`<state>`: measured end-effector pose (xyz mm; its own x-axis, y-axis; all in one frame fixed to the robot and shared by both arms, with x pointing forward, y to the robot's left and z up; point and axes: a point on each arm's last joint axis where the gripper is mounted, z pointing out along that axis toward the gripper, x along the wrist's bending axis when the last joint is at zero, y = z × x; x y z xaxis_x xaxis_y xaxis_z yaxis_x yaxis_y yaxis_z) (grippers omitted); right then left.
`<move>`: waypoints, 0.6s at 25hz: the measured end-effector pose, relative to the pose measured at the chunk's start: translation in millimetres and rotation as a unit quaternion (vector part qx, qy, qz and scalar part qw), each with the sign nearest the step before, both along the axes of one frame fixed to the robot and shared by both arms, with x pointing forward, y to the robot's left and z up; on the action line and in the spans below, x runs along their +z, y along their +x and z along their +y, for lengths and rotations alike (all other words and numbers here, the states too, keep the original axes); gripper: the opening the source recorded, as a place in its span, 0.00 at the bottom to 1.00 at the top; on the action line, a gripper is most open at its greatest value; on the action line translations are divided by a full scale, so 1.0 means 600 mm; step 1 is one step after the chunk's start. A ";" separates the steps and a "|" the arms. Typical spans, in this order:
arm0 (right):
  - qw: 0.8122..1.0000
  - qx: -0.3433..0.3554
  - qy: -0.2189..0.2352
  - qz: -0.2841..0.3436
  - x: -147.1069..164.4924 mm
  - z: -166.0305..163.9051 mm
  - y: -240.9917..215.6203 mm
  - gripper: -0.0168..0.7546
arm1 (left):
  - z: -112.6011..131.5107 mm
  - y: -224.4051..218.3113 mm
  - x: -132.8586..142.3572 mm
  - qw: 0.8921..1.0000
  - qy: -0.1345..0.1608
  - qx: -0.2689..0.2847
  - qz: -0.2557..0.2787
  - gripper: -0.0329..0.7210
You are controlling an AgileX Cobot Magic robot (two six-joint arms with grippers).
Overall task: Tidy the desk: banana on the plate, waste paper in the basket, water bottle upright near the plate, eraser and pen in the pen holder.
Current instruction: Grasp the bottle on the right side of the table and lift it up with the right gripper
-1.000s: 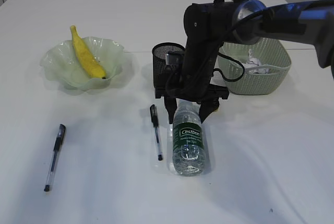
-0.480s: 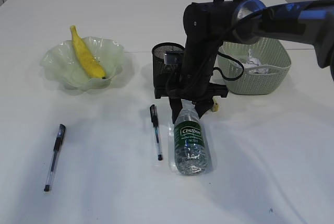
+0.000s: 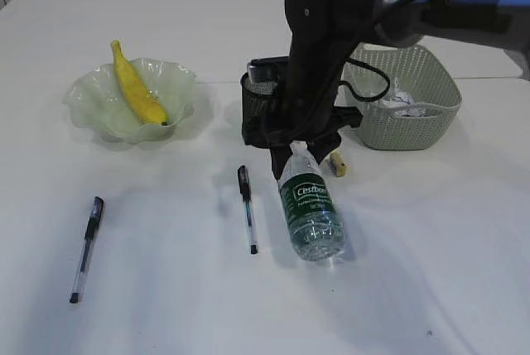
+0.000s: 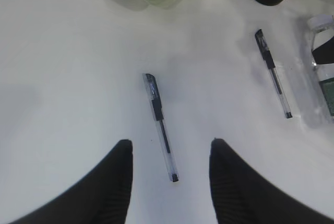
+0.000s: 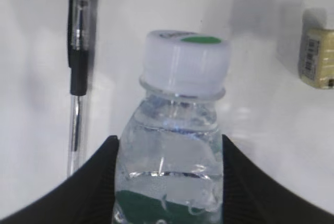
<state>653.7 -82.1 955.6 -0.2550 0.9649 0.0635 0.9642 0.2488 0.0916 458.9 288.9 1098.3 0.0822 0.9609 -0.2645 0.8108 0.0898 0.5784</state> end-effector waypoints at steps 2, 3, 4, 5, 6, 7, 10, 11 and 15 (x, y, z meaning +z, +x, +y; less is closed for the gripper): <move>1.000 0.012 0.002 -0.013 0.022 0.007 -0.009 0.50 | 0.000 0.000 0.000 1.000 0.000 0.000 0.000 0.49; 1.000 0.017 0.003 -0.018 0.033 0.009 -0.015 0.50 | 0.000 0.000 0.000 1.000 0.000 0.000 0.000 0.49; 1.000 0.023 0.003 -0.021 0.041 0.010 -0.020 0.50 | 0.000 0.000 0.000 1.000 0.000 0.000 0.001 0.49; 0.999 0.027 0.003 -0.022 0.048 0.009 -0.026 0.50 | 0.000 0.000 0.000 1.000 0.000 -0.001 0.002 0.49; 0.999 0.032 0.001 -0.021 0.052 0.006 -0.033 0.50 | 0.000 -0.001 0.000 1.000 0.000 -0.001 0.003 0.49; 0.999 0.035 -0.002 -0.019 0.055 0.003 -0.041 0.50 | 0.000 -0.001 -0.001 1.000 -0.001 -0.002 0.005 0.49; 0.999 0.044 -0.015 -0.006 0.059 -0.014 -0.068 0.50 | -0.001 -0.002 -0.001 1.000 -0.001 -0.004 0.009 0.49; 0.999 0.045 -0.021 0.002 0.058 -0.021 -0.079 0.50 | -0.001 -0.003 -0.002 1.000 -0.001 -0.005 0.011 0.49; 0.999 0.047 -0.018 -0.010 0.080 -0.049 -0.129 0.50 | -0.002 -0.005 -0.003 1.000 -0.002 -0.007 0.018 0.49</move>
